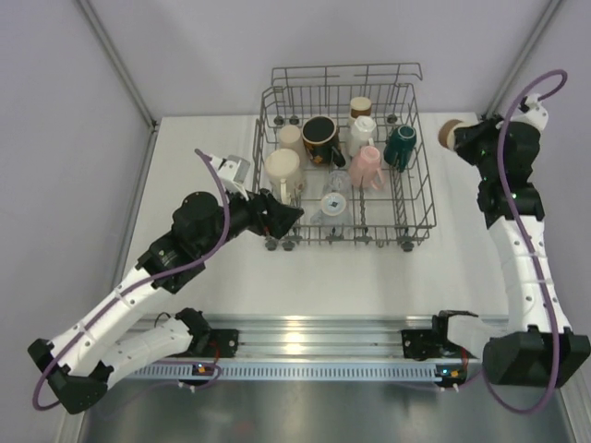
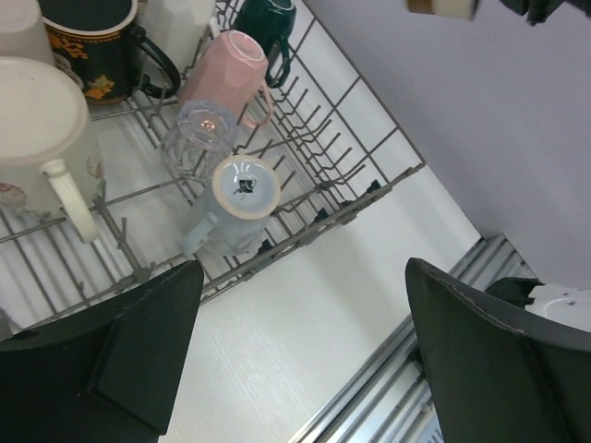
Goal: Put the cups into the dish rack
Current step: Grab a cup with the right arm, then pass the cup from the right arm to the left
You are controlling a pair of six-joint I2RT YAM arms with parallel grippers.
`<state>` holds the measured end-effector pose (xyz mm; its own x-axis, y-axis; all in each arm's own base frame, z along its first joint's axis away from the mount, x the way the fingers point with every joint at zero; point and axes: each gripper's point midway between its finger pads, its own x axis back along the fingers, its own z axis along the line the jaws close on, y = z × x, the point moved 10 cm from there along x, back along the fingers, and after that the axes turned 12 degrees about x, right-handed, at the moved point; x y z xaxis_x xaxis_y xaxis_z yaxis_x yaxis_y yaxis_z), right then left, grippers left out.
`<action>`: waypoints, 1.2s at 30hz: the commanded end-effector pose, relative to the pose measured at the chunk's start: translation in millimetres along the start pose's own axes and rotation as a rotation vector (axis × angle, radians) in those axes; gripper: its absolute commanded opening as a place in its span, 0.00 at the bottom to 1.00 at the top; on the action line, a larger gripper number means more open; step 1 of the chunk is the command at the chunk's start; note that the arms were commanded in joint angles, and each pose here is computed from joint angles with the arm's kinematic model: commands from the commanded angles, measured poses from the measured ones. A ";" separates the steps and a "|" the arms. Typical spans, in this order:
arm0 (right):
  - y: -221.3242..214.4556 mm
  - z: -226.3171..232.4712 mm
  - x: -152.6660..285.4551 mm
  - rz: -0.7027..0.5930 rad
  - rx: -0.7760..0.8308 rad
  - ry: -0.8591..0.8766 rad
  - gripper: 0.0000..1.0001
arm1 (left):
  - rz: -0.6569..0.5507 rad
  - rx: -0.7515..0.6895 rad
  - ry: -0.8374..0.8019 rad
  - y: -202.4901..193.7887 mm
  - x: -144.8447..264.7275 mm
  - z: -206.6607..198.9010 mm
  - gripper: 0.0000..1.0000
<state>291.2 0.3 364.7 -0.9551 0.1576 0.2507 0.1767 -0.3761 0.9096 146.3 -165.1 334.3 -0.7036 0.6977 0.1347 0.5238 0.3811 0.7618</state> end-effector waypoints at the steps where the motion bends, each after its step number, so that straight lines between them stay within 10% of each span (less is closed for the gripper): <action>1: 7.9 47.2 46.7 -0.183 0.030 0.636 0.00 | -0.060 0.055 -0.173 24.4 -6.1 -31.4 0.96; 12: -17.2 100.2 130.8 -0.309 -0.123 1.285 0.00 | -0.057 0.220 -0.453 37.7 -28.6 -56.7 0.97; 36: -56.3 147.9 175.3 -0.196 -0.228 1.561 0.00 | -0.191 0.162 -0.702 44.7 -22.5 -67.0 0.95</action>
<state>154.4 181.0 396.0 -0.3302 -0.8069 -0.4897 0.1724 -0.5616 0.8092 163.6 -209.5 390.7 -0.4226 0.8302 -0.3635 0.5599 0.5545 0.6156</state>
